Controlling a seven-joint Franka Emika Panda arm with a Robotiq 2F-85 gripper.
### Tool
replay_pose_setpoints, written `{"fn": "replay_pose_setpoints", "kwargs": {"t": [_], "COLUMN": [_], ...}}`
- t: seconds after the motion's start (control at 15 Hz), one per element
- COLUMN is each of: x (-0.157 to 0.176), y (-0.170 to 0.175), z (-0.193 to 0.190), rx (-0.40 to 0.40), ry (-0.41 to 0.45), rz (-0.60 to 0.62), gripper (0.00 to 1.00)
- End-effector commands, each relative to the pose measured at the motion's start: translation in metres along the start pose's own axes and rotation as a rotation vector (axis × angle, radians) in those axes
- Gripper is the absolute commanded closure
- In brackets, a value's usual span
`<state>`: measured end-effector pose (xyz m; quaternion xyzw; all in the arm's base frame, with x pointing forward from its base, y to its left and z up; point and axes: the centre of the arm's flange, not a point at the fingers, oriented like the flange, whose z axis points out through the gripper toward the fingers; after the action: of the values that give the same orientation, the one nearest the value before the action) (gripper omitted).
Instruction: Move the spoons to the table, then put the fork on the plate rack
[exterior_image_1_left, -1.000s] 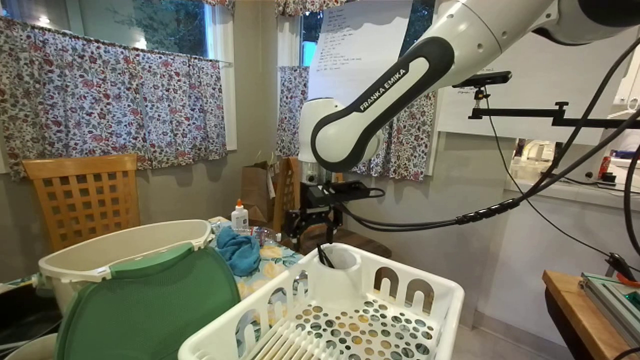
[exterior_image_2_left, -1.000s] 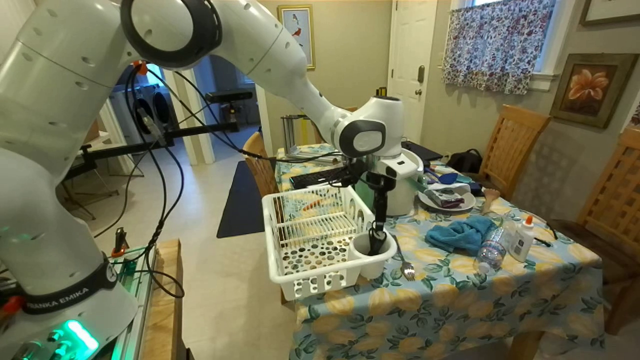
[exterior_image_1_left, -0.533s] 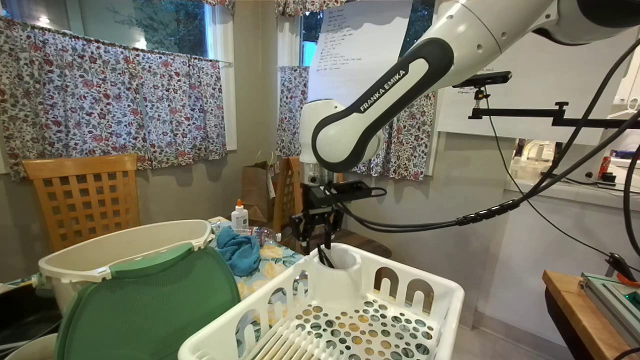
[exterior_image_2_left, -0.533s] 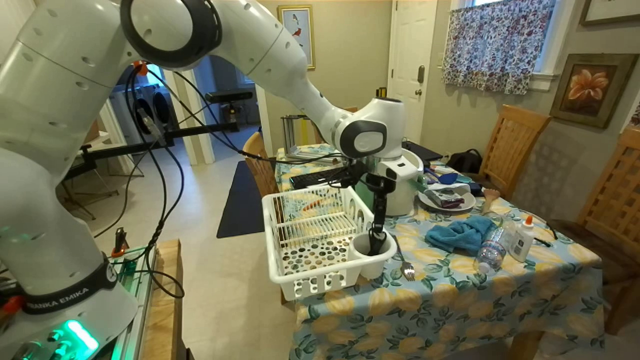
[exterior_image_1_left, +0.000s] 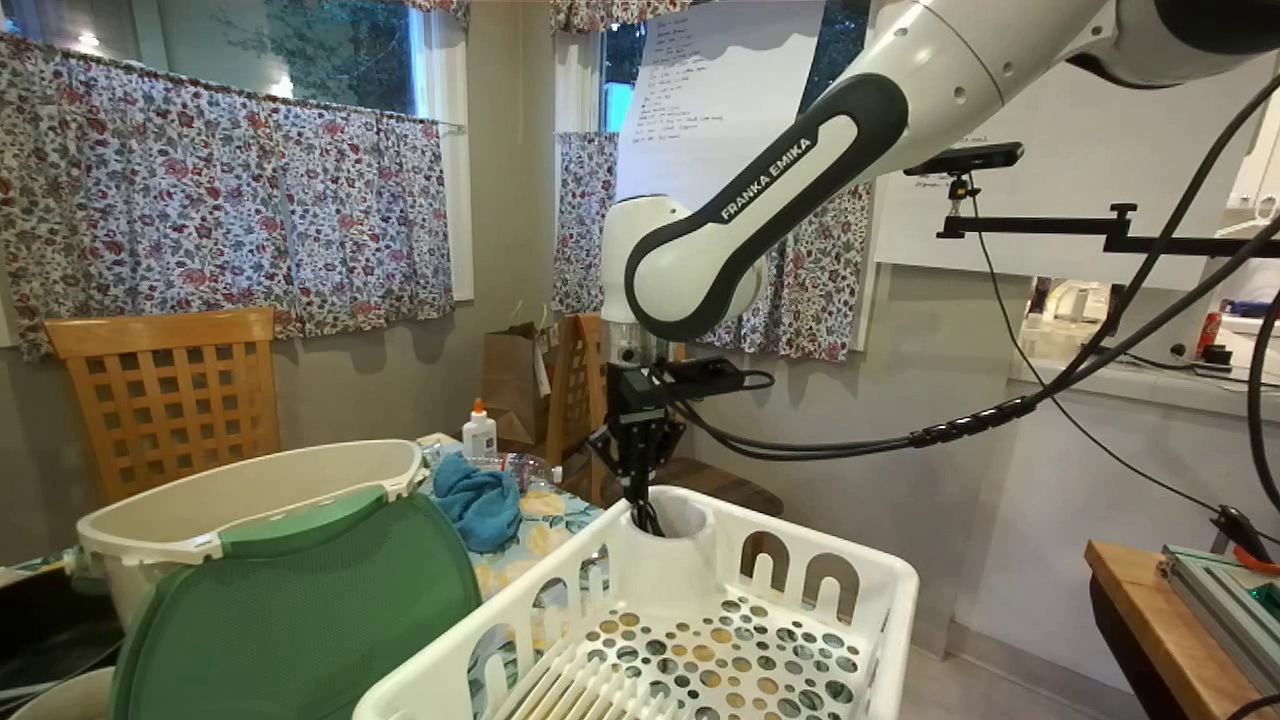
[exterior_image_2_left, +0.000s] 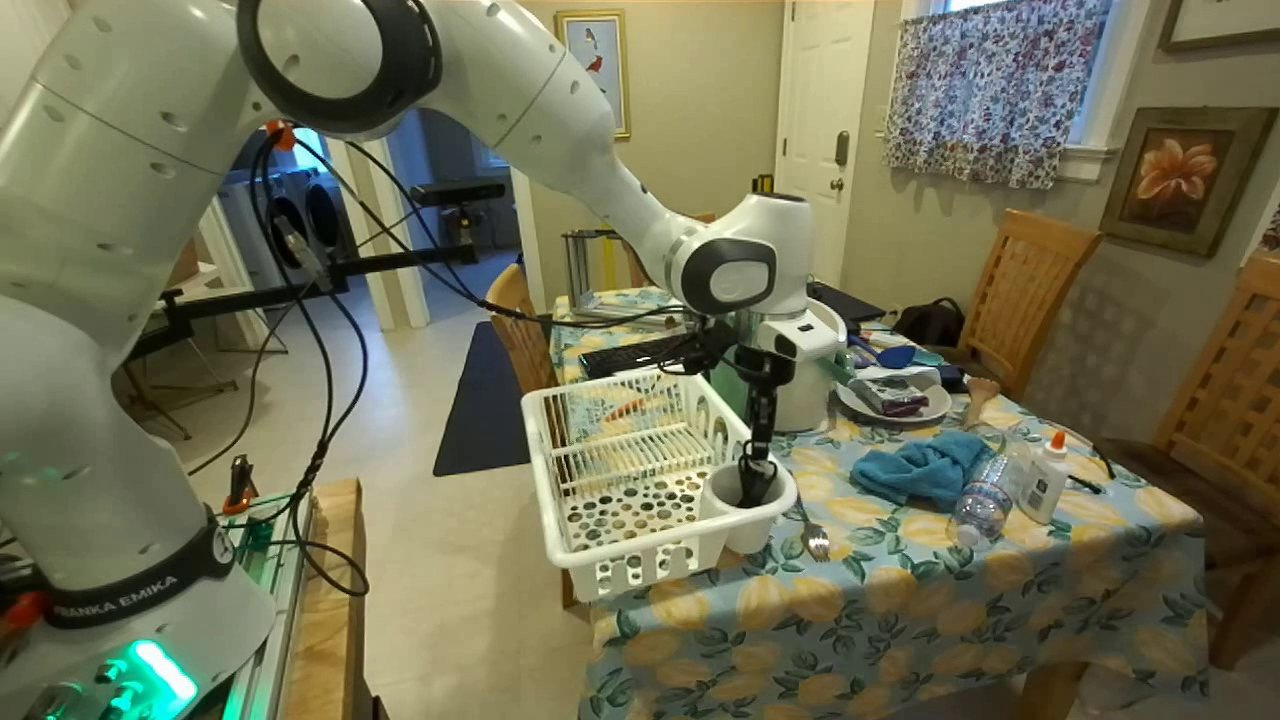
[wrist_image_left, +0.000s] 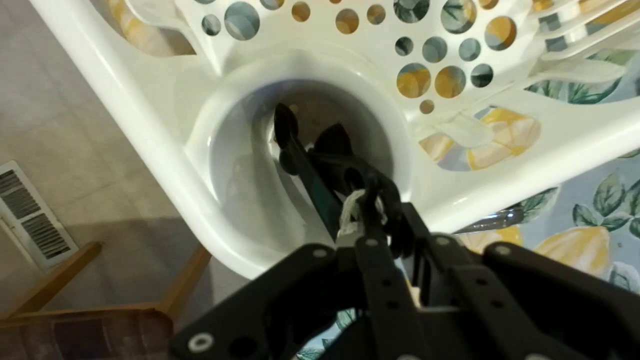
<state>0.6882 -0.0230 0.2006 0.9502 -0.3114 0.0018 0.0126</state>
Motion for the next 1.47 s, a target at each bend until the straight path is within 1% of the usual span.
{"fn": "replay_pose_setpoints", "kwargs": {"t": [0.0,0.27,0.47,0.73,1.2,1.4], "x": [-0.001,-0.007,-0.008,-0.009,-0.009,-0.006], "y": [-0.002,0.001,0.0,0.006,0.017,0.019], "z": [-0.01,-0.032,-0.048,-0.068,-0.115,-0.136], "rx": [0.002,0.016,0.028,0.047,0.081,0.089], "ry": [0.009,0.029,0.02,0.033,0.109,0.16], "rz": [-0.011,-0.03,-0.048,-0.049,-0.034,-0.022], "gripper": [0.98,0.97,0.97,0.97,0.97,0.97]}}
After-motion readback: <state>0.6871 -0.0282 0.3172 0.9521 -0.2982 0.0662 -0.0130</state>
